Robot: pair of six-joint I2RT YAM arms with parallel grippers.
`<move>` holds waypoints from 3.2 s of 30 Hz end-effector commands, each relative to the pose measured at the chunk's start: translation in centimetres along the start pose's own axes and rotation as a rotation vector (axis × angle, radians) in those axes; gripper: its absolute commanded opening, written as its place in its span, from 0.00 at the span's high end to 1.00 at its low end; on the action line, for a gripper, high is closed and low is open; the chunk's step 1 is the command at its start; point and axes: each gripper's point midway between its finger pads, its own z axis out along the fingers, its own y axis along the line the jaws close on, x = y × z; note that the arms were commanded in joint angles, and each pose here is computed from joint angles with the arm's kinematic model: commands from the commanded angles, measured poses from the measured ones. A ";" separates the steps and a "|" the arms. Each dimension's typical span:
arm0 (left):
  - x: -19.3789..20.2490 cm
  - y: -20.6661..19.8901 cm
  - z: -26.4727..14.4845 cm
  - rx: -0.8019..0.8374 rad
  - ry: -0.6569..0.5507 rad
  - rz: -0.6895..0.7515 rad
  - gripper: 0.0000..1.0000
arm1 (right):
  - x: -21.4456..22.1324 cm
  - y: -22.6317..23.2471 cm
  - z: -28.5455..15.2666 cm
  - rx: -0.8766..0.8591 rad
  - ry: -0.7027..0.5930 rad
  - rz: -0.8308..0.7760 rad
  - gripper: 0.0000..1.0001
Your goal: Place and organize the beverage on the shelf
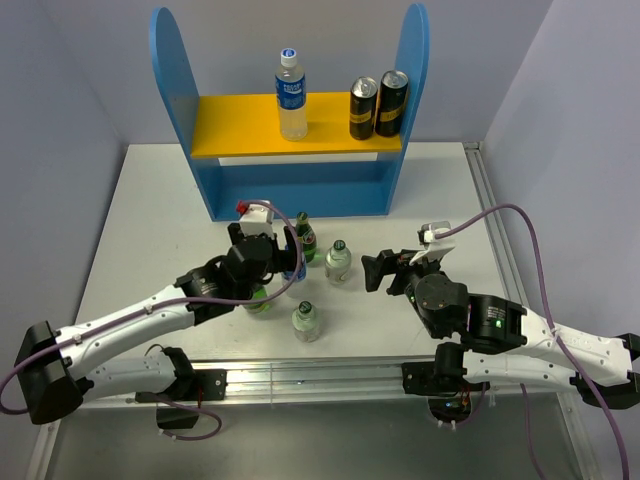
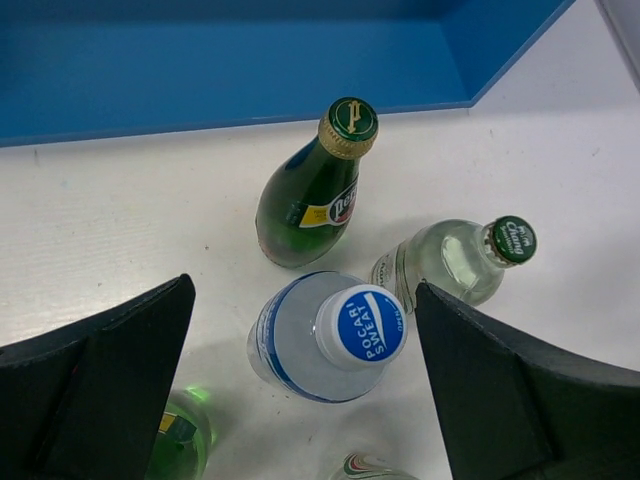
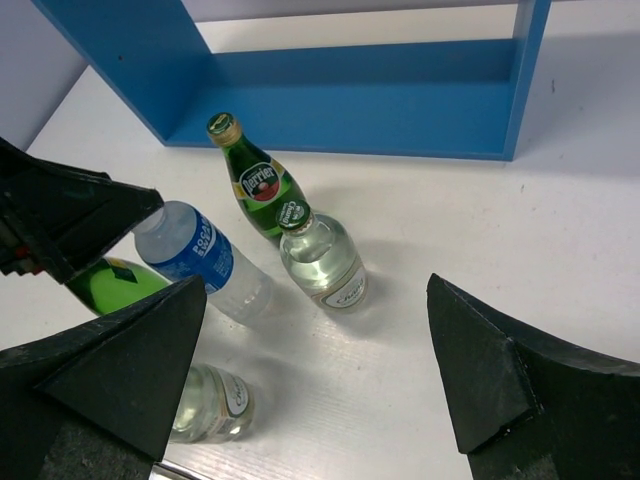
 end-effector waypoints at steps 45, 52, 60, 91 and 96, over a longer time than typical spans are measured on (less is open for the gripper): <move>4.2 -0.2 2.7 -0.190 0.037 0.007 1.00 | 0.5 -0.6 0.4 0.053 -0.007 0.004 0.02; -4.7 -1.5 -0.8 -0.198 -0.058 0.011 1.00 | 0.4 -0.6 0.3 0.050 -0.012 0.009 0.02; -18.6 -3.3 -4.8 -0.185 -0.246 0.062 1.00 | -0.1 -0.8 0.1 0.047 -0.025 0.024 0.02; -34.6 4.4 6.8 -0.357 -0.439 -0.011 1.00 | 0.9 -0.1 0.1 0.020 -0.002 0.013 0.02; -33.7 6.0 9.4 -0.318 -0.379 -0.034 0.98 | 1.1 0.0 0.1 0.017 0.000 0.008 0.02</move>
